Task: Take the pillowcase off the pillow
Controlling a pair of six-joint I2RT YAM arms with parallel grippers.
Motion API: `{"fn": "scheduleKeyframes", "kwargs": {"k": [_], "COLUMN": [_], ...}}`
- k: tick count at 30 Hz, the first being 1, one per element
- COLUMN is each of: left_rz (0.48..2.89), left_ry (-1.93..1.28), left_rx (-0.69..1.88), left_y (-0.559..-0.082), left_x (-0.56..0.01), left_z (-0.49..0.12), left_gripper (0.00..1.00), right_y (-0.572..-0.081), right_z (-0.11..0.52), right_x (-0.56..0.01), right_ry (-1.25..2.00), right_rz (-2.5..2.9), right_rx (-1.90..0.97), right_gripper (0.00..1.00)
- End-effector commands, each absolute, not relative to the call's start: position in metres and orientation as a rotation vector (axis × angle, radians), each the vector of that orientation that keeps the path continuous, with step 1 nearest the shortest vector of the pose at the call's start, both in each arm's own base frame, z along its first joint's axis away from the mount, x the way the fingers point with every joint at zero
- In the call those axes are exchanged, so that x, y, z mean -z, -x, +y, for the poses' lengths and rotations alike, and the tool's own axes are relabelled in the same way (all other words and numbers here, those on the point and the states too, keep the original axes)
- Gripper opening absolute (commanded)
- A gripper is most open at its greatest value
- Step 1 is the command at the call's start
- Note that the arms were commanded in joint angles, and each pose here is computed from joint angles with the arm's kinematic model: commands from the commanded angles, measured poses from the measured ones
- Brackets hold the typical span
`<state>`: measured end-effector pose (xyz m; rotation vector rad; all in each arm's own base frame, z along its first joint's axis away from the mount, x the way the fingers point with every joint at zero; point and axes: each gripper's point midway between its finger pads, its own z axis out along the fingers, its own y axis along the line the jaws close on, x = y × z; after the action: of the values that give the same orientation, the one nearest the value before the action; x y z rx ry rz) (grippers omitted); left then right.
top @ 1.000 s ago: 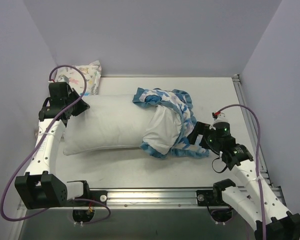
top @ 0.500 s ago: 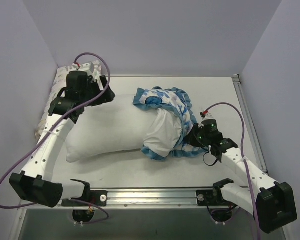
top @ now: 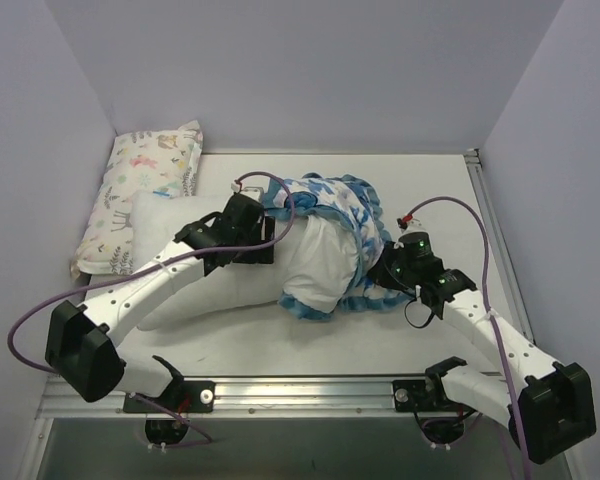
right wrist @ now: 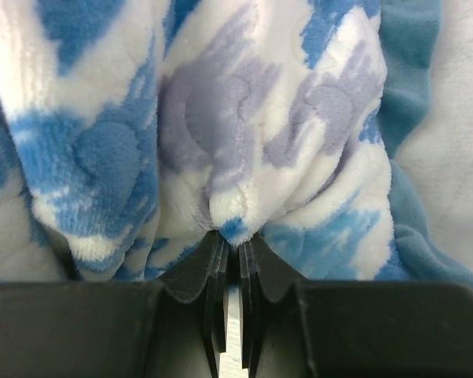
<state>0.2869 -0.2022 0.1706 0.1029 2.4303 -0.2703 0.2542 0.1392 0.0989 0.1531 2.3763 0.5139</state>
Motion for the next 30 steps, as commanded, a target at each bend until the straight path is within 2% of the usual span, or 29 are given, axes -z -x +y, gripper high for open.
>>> {"fn": "scheduleKeyframes", "kwargs": {"k": [1, 2, 3, 5, 8, 12, 17, 21, 25, 30], "left_rz": [2.375, 2.386, 2.383, 2.383, 2.307, 2.117, 1.971, 1.914, 1.928, 1.941], "left_ry": [-0.032, -0.023, -0.005, 0.031, 0.09, 0.234, 0.354, 0.43, 0.478, 0.504], "left_rx": [0.166, 0.132, 0.102, 0.047, 0.009, -0.035, -0.04, -0.05, -0.055, -0.027], "left_y": [-0.315, -0.318, -0.326, -0.336, -0.352, -0.371, -0.379, -0.384, -0.388, -0.39], "left_x": [-0.167, -0.164, -0.165, -0.166, -0.203, -0.303, -0.383, -0.408, -0.398, -0.385], "left_z": [-0.197, -0.192, -0.184, -0.17, -0.146, -0.095, -0.041, -0.009, 0.008, 0.016], "left_gripper": [0.73, 0.6, 0.28, 0.0, 0.0, 0.0, 0.0, 0.0, 0.0, 0.0], "right_y": [-0.273, -0.275, -0.277, -0.281, -0.295, -0.301, -0.309, -0.313, -0.31, -0.315], "right_z": [0.135, 0.132, 0.127, 0.116, 0.081, 0.038, -0.008, -0.039, -0.064, -0.067], "right_x": [-0.131, -0.137, -0.139, -0.149, -0.165, -0.185, -0.204, -0.212, -0.21, -0.212], "right_ry": [-0.164, -0.164, -0.176, -0.199, -0.325, -0.467, -0.681, -0.795, -0.915, -0.935], "right_rz": [2.292, 2.287, 2.284, 2.28, 2.245, 2.215, 2.14, 2.097, 2.058, 2.049], "right_rx": [-0.466, -0.444, -0.405, -0.359, -0.289, -0.236, -0.264, -0.237, -0.238, -0.246], "right_gripper": [0.0, 0.0, 0.0, 0.0, 0.0, 0.0, 0.0, 0.0, 0.0, 0.0]}}
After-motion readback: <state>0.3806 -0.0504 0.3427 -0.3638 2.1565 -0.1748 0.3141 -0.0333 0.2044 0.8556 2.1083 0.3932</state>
